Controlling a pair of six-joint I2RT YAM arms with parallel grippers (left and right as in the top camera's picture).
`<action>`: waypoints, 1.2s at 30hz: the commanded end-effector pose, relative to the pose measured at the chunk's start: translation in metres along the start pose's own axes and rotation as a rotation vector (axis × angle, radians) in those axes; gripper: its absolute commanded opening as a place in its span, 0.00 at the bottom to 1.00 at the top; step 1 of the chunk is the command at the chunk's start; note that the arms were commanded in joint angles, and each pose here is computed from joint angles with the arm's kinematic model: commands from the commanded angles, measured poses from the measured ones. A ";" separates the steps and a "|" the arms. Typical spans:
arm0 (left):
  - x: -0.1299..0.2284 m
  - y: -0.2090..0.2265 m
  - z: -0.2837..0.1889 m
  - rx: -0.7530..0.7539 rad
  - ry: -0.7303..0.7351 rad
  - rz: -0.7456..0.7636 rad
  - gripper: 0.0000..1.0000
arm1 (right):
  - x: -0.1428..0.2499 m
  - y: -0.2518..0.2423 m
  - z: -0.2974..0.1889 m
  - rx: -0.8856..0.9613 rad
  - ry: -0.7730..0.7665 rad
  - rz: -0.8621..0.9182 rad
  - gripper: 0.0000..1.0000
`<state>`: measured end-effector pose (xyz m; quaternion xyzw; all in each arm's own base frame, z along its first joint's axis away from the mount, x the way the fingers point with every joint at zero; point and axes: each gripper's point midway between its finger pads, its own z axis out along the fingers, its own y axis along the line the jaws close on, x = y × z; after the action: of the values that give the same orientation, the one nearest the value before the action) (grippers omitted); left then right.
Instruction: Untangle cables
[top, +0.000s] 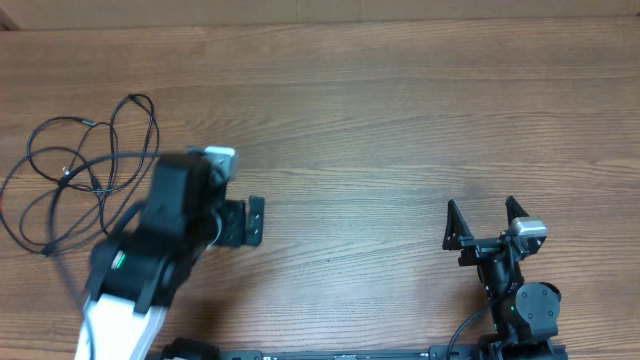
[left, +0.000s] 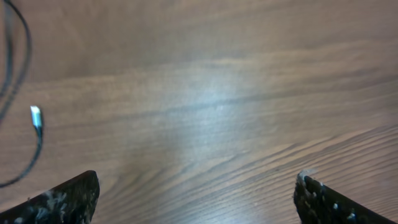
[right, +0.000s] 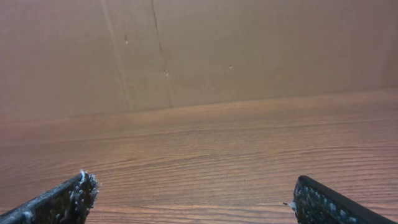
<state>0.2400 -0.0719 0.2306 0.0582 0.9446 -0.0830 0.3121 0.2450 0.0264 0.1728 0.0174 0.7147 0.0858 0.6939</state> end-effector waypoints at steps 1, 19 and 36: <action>-0.004 0.001 -0.030 0.007 -0.114 -0.003 1.00 | 0.003 0.001 0.000 -0.010 0.000 -0.005 1.00; -0.010 0.037 -0.054 -0.053 -0.617 -0.084 1.00 | 0.003 0.001 0.000 -0.010 0.000 -0.005 1.00; -0.015 0.036 -0.063 0.001 -1.167 -0.025 1.00 | 0.003 0.001 0.000 -0.010 0.000 -0.005 1.00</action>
<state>0.2263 -0.0290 0.2845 -0.0044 0.6305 -0.1107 0.7683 0.2450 0.0264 0.1728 0.0173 0.7147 0.0856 0.6939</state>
